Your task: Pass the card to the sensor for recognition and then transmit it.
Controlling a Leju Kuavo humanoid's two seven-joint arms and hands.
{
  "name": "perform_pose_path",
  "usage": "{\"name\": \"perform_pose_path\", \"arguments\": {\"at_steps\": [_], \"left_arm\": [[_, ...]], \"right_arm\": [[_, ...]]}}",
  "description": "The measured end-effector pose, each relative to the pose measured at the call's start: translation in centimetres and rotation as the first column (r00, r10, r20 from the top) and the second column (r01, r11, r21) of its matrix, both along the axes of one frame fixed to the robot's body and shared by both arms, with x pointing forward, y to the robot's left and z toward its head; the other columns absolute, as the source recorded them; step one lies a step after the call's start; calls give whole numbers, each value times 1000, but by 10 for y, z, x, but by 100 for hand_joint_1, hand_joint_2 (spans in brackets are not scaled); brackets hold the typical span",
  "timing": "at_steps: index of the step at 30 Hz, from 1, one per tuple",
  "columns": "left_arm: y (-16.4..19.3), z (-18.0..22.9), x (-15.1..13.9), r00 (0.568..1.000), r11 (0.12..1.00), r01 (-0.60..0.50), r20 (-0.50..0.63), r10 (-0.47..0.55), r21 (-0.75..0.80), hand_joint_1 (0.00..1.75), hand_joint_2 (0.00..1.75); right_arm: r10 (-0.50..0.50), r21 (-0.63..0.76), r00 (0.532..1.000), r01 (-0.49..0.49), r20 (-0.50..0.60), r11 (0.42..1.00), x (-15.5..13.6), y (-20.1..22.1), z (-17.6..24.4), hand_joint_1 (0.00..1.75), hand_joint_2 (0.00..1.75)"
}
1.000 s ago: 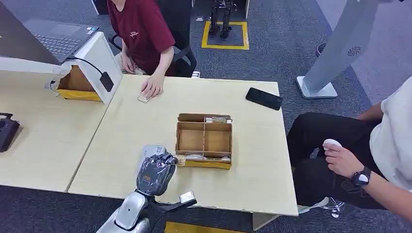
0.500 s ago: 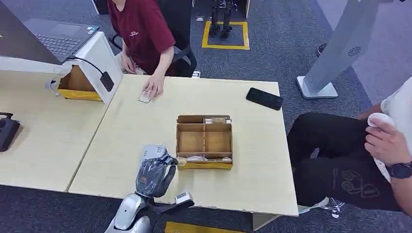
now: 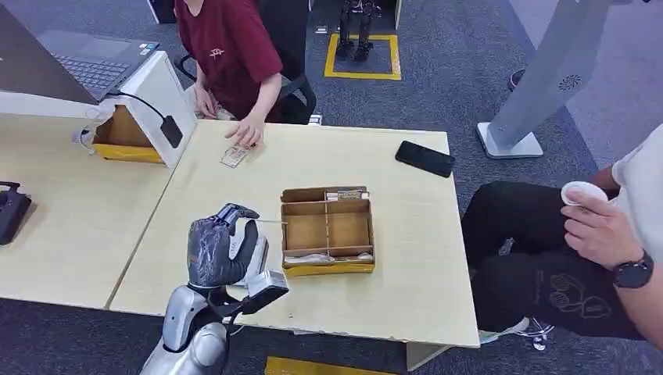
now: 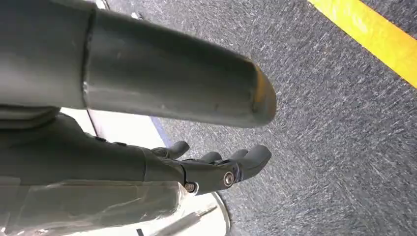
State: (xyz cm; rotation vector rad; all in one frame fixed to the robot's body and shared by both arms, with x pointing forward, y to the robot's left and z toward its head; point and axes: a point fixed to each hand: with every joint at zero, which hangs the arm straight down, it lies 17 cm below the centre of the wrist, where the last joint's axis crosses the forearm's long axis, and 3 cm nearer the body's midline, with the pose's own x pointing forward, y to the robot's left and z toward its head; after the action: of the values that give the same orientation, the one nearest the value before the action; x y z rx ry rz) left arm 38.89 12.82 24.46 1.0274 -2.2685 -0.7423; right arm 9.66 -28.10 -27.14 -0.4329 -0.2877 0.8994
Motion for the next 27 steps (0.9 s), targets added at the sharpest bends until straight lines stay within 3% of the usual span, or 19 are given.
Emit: {"name": "perform_pose_path", "arguments": {"at_steps": [3, 5, 12, 14, 16, 17, 19, 20, 27], "left_arm": [[6, 5, 3, 1000, 1000, -17, 13, 17, 12, 166, 175], [10, 11, 11, 998, 998, -49, 31, 48, 42, 175, 175], [71, 17, 105, 971, 963, -238, 19, 237, 126, 173, 175], [89, 14, 118, 962, 954, -271, 4, 273, 129, 175, 175], [98, 7, 126, 956, 950, -289, -22, 293, 120, 173, 175], [101, 2, 127, 952, 947, -298, -36, 304, 122, 161, 175], [101, -4, 128, 948, 943, -307, -49, 315, 128, 154, 175], [100, -6, 128, 947, 943, -309, -56, 317, 123, 162, 175], [102, -16, 130, 940, 940, -320, -87, 331, 117, 162, 175]], "right_arm": [[6, 4, 1000, -6, 1, 1000, 0, 1, 0, 0, 0], [19, 7, 1000, -19, 1, 1000, 0, 3, 0, 0, 0], [66, 10, 998, -66, 3, 998, 3, 6, 0, 0, 0], [71, 9, 998, -71, 2, 997, 2, 6, 0, 0, 0], [69, 9, 998, -69, 2, 998, 2, 6, 0, 0, 0], [69, 8, 998, -69, 2, 998, 3, 6, 0, 0, 0], [69, 2, 998, -69, -6, 998, 1, 5, 0, 0, 0], [71, 0, 997, -71, -7, 997, 1, 5, 0, 0, 0], [79, -2, 997, -79, -5, 997, 2, 5, 0, 0, 0]]}}
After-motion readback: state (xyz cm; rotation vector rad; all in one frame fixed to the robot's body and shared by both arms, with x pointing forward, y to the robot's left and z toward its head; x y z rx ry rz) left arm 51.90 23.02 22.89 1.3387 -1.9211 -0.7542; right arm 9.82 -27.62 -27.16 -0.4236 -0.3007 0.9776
